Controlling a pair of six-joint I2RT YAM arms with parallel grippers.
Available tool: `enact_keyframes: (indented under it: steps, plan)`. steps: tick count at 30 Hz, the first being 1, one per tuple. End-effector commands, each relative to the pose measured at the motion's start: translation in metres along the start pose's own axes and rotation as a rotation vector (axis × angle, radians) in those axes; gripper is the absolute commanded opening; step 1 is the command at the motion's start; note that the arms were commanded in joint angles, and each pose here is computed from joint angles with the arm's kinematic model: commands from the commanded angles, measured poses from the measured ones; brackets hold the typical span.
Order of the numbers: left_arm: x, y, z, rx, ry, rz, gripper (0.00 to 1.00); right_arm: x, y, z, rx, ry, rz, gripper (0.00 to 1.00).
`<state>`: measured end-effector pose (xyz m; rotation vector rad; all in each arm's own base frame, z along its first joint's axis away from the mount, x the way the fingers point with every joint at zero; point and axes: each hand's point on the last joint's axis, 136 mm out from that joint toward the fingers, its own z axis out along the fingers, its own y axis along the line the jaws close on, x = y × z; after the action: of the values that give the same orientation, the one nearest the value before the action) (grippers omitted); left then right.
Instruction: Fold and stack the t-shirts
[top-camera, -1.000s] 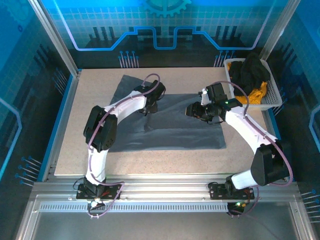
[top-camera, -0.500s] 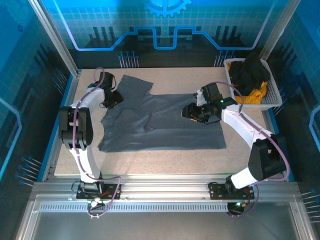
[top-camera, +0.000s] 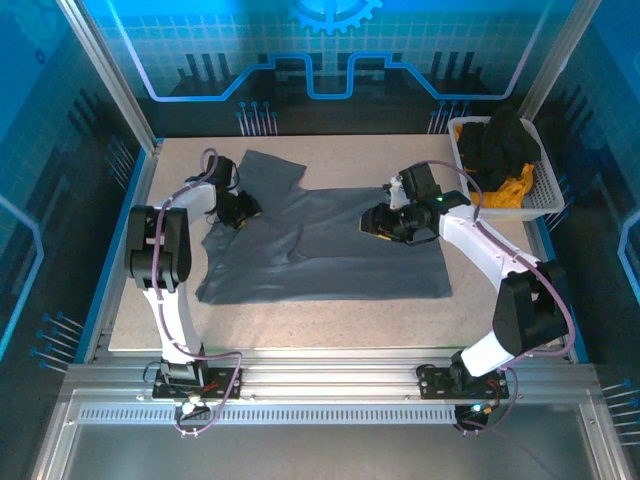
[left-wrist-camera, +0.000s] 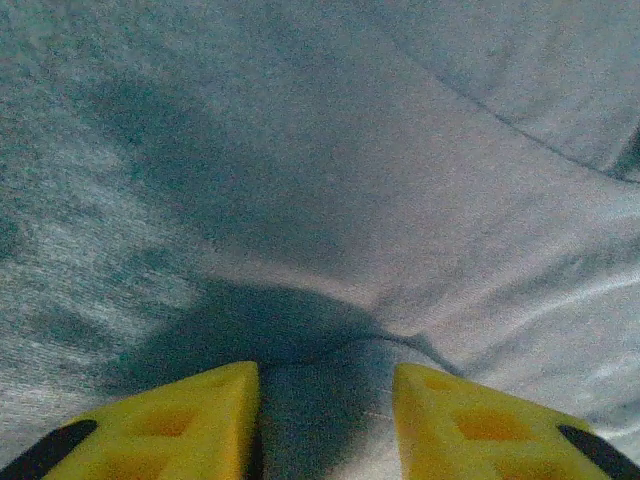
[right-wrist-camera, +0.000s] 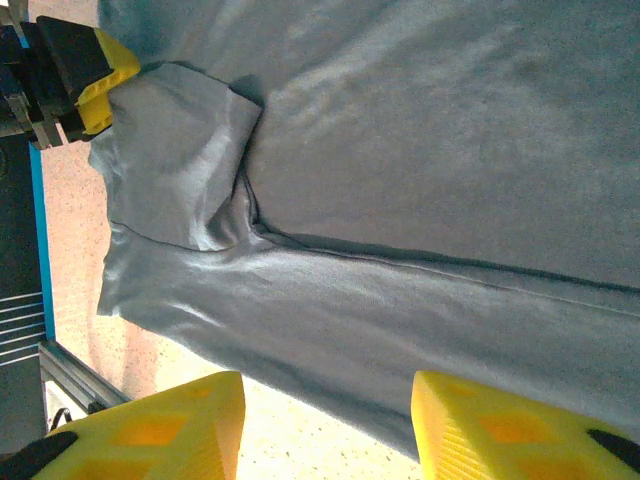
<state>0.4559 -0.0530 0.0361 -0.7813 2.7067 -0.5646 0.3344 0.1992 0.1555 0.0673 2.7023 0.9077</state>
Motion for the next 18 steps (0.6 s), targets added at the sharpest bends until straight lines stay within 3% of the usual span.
enact_keyframes:
  steps: [1, 7, 18]
  plan:
    - [0.003, -0.002, 0.007, 0.027, 0.026, 0.012, 0.31, -0.007, 0.014, -0.001, -0.032, -0.007, -0.017, 0.48]
    - [-0.009, -0.016, -0.006, 0.058, -0.034, 0.053, 0.12, -0.006, 0.013, 0.0, -0.027, 0.001, -0.02, 0.48]
    - [0.004, -0.026, -0.037, 0.068, -0.129, 0.234, 0.12, -0.007, 0.013, 0.001, -0.03, 0.003, -0.019, 0.47]
